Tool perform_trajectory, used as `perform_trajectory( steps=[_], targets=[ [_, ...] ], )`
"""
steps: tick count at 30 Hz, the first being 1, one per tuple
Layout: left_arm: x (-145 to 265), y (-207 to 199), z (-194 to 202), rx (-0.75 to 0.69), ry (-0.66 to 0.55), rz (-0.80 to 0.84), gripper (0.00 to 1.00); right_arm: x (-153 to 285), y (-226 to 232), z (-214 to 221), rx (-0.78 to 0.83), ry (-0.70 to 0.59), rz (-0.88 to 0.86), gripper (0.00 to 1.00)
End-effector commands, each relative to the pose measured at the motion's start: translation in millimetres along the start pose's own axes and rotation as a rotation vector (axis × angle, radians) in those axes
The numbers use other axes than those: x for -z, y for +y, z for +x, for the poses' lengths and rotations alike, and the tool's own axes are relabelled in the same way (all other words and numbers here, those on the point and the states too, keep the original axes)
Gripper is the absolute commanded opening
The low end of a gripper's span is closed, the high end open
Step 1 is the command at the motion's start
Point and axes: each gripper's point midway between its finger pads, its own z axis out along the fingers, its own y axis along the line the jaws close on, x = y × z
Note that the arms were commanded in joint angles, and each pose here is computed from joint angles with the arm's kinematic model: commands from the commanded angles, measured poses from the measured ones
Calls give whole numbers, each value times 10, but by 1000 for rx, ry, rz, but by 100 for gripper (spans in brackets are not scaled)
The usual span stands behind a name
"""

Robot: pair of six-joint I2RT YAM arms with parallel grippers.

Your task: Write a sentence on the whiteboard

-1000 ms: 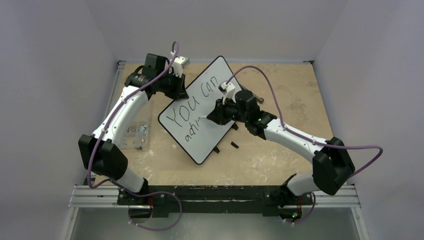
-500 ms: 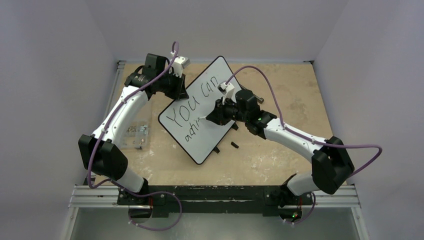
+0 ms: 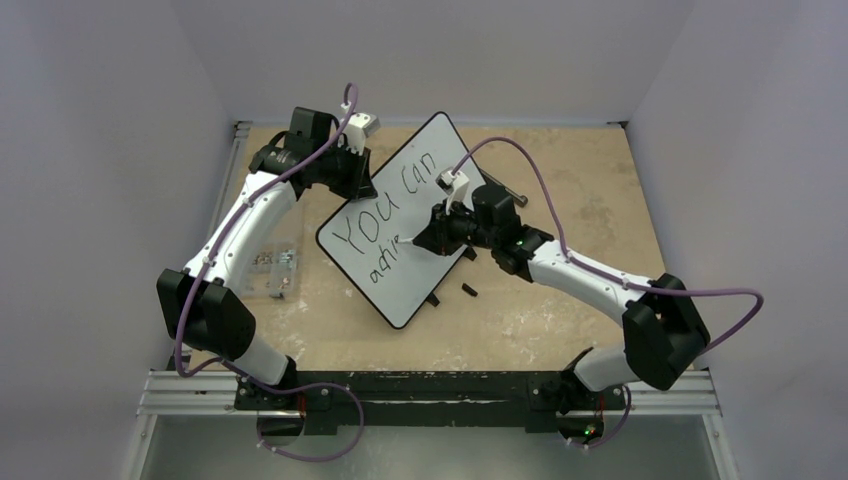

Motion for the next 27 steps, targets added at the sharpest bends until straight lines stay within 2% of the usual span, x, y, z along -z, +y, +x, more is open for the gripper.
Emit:
perform_trajectory(
  steps=[1, 7, 18, 27],
  targets=[
    [53, 408, -1, -138, 19, -203, 0, 26, -67, 209, 16, 34, 20, 0],
    [53, 396, -11, -137, 15, -200, 0, 69, -128, 178, 10, 18, 67, 0],
    [63, 375, -6, -146, 17, -202, 0, 39, -112, -449, 31, -86, 133, 0],
    [72, 380, -7, -149, 17, -206, 0, 213, 43, -457, 32, -99, 84, 0]
  ],
)
